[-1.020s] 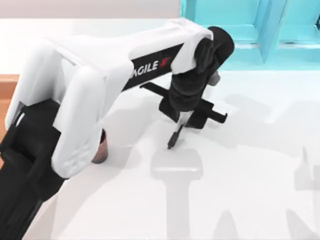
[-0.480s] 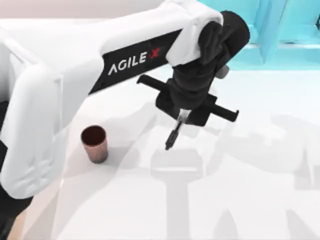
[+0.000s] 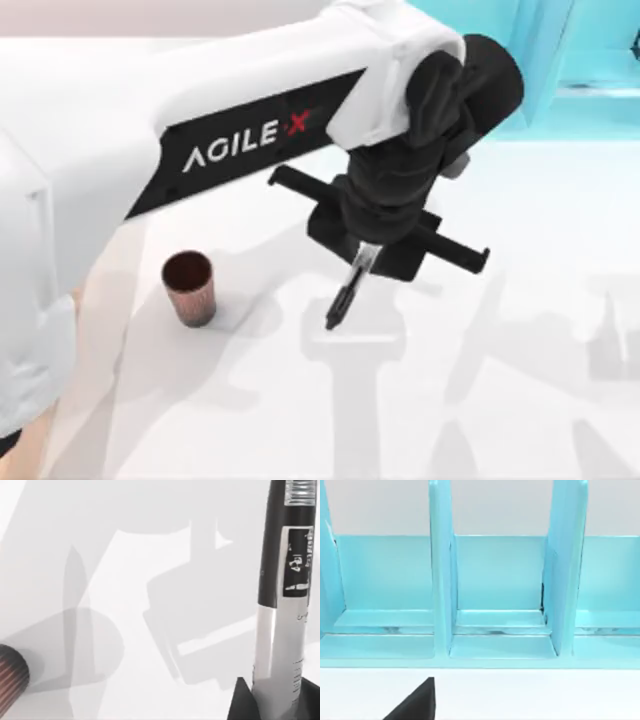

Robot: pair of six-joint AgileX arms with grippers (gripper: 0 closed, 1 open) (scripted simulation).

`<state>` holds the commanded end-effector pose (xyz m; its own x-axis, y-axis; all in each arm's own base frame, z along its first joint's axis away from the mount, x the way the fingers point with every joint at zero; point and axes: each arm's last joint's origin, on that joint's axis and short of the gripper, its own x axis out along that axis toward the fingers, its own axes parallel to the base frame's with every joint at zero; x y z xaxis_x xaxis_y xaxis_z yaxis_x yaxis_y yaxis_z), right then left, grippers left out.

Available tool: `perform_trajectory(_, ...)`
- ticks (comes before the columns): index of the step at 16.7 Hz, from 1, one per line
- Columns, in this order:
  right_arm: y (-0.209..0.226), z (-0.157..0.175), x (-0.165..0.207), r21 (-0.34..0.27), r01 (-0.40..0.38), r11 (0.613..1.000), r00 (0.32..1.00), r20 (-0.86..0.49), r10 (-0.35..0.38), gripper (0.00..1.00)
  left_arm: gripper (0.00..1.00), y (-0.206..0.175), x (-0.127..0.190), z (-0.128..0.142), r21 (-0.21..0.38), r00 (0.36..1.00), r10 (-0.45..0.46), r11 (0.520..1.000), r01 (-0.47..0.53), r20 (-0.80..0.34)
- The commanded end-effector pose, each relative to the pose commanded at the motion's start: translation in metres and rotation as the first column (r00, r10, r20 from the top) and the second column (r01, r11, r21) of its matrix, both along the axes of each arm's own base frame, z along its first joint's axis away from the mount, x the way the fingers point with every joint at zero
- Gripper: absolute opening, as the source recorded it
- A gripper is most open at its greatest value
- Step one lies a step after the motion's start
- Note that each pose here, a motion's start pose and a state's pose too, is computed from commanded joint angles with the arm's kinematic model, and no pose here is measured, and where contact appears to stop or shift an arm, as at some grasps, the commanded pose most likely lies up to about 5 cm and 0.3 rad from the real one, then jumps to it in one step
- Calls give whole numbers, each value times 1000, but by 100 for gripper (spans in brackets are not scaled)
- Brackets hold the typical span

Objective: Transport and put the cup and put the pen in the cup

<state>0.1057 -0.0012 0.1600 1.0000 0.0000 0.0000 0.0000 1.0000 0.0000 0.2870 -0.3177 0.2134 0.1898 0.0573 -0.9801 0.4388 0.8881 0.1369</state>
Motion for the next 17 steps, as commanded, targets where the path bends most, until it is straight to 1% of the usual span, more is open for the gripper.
perform_trajectory(2, 0, 0, 0, 0, 0, 1000, 1000, 0, 0, 100, 0, 0, 0, 0, -4, 1000, -3, 1000, 3, 6)
perform_trajectory(5, 0, 0, 0, 0, 0, 1000, 1000, 0, 0, 100, 0, 6, -3, 1, -39, 998, -18, 999, 20, 57)
perform_trajectory(7, 0, 0, 0, 0, 0, 1000, 1000, 0, 0, 100, 0, 13, -5, 1, -78, 993, -25, 996, 34, 113)
perform_trajectory(10, 0, 0, 0, 0, 0, 1000, 1000, 0, 0, 100, 0, 32, -9, -1, -152, 974, -22, 987, 58, 224)
perform_trajectory(14, 0, 0, 0, 0, 0, 1000, 1000, 0, 0, 100, 0, 68, -21, -6, -263, 913, 18, 960, 99, 407)
perform_trajectory(17, 0, 0, 0, 0, 0, 1000, 1000, 0, 0, 100, 0, 101, -36, -10, -340, 831, 74, 929, 143, 552)
